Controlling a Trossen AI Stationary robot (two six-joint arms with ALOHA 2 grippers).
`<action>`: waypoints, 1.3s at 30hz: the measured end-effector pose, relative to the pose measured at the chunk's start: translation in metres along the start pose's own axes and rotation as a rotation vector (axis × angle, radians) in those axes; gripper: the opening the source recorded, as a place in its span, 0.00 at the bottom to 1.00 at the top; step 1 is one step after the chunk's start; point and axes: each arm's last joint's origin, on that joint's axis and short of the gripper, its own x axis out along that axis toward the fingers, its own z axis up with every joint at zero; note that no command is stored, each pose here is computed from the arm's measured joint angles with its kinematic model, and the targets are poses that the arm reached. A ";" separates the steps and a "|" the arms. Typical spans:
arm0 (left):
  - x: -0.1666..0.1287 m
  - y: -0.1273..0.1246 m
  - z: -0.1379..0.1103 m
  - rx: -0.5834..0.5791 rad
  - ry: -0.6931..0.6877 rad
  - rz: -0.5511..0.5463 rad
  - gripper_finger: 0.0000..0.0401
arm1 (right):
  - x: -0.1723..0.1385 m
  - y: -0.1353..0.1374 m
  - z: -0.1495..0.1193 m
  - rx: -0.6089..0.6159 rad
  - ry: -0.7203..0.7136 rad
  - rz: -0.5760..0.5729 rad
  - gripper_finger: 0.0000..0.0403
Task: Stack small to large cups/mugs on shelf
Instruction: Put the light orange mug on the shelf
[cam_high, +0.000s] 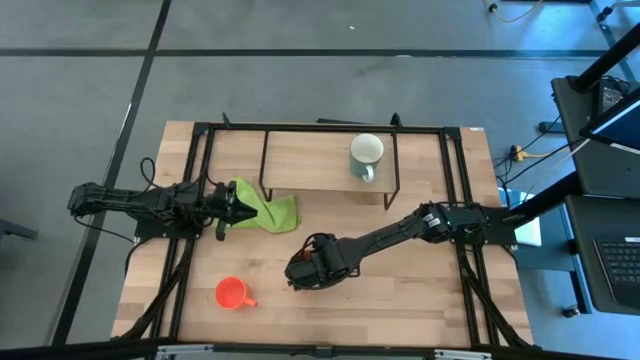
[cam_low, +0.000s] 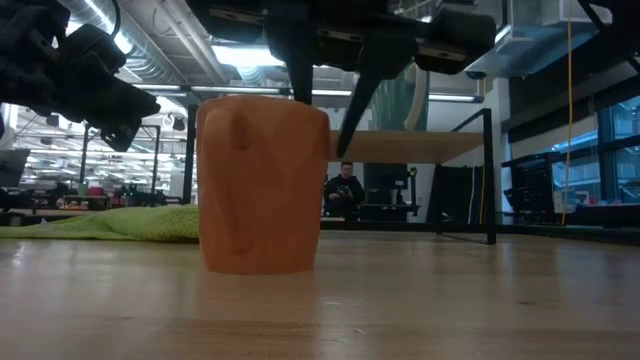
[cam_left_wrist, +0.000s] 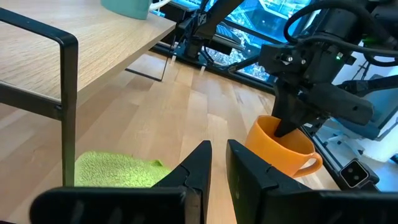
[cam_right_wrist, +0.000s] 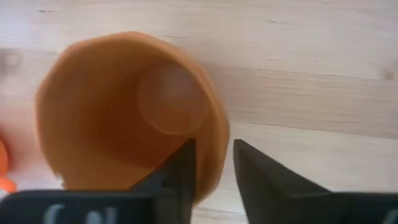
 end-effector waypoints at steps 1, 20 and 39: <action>0.000 0.000 0.000 0.000 0.000 0.000 0.11 | 0.000 0.001 0.000 0.000 0.001 0.007 0.23; 0.000 0.000 0.000 0.000 0.000 0.000 0.11 | -0.018 0.012 0.017 -0.088 -0.016 0.072 0.05; 0.000 0.000 0.000 -0.006 -0.001 0.002 0.11 | -0.109 -0.026 0.060 -0.150 -0.157 0.025 0.05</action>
